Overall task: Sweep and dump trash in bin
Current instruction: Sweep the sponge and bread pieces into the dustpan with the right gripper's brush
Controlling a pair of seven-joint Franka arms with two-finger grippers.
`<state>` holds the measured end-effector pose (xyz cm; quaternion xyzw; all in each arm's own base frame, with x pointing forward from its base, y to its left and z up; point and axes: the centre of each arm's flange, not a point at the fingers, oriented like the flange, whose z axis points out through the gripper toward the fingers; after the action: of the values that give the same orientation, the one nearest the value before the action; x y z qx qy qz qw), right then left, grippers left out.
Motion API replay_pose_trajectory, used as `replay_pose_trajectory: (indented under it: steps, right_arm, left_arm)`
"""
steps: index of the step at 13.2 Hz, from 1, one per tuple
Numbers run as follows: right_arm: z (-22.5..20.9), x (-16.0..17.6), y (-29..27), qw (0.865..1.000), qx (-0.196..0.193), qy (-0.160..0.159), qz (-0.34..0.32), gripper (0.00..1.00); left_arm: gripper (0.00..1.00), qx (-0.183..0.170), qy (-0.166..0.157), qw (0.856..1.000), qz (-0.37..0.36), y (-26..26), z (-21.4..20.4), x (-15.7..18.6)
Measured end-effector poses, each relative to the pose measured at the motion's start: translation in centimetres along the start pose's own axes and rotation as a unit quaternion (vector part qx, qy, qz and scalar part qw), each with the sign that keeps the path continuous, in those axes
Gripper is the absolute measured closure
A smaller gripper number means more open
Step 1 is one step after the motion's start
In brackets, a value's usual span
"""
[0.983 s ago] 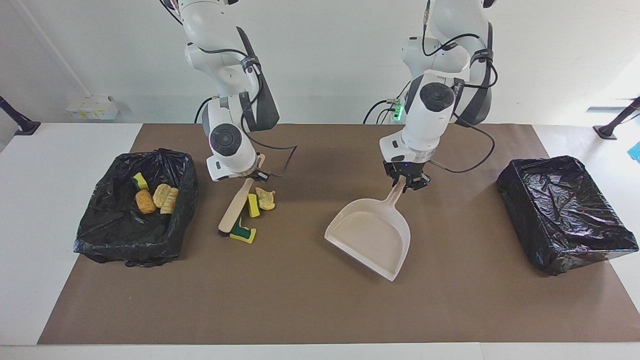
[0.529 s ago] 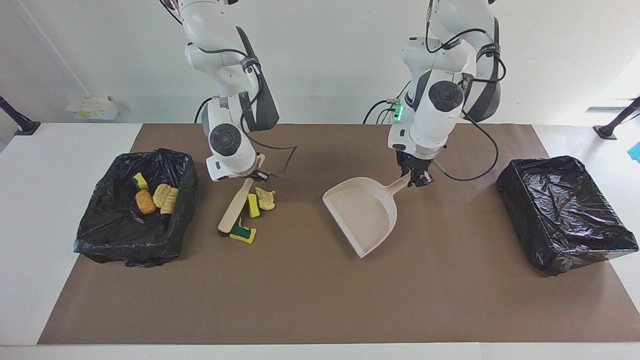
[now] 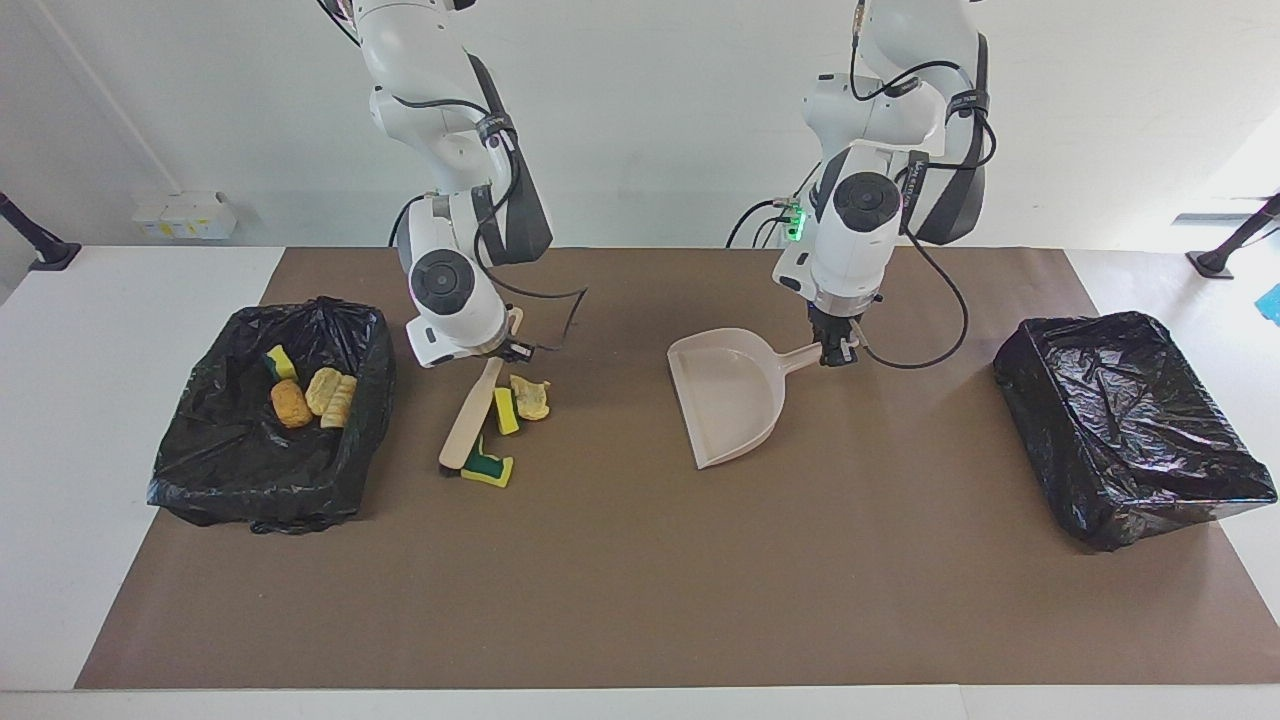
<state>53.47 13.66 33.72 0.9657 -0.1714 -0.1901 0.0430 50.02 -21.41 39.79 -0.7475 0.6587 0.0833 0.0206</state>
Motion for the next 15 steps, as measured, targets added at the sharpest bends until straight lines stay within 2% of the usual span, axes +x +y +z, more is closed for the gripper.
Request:
replay_pose_trajectory:
  steps: [4,7,11,15]
  right_arm:
    - [0.1,-0.3,-0.3,0.998,-0.004,-0.004,-0.064,0.73]
    - [0.3,-1.1,-1.0,0.991,-0.011,-0.013,-0.133,0.73]
    - [0.5,-3.3,-4.0,0.98,-0.02,-0.01,-0.196,0.73]
    - [0.4,-5.3,-7.2,0.972,0.017,-0.014,-0.236,0.73]
  left_arm:
    - [0.69,0.012,0.007,1.0,0.007,0.4,0.7,0.4]
    - [0.69,0.019,0.012,1.0,0.011,0.7,1.4,0.8]
    - [0.69,0.024,0.016,1.0,-0.013,1.0,2.0,1.1]
    - [0.69,0.026,0.017,0.999,-0.02,1.4,2.2,1.6]
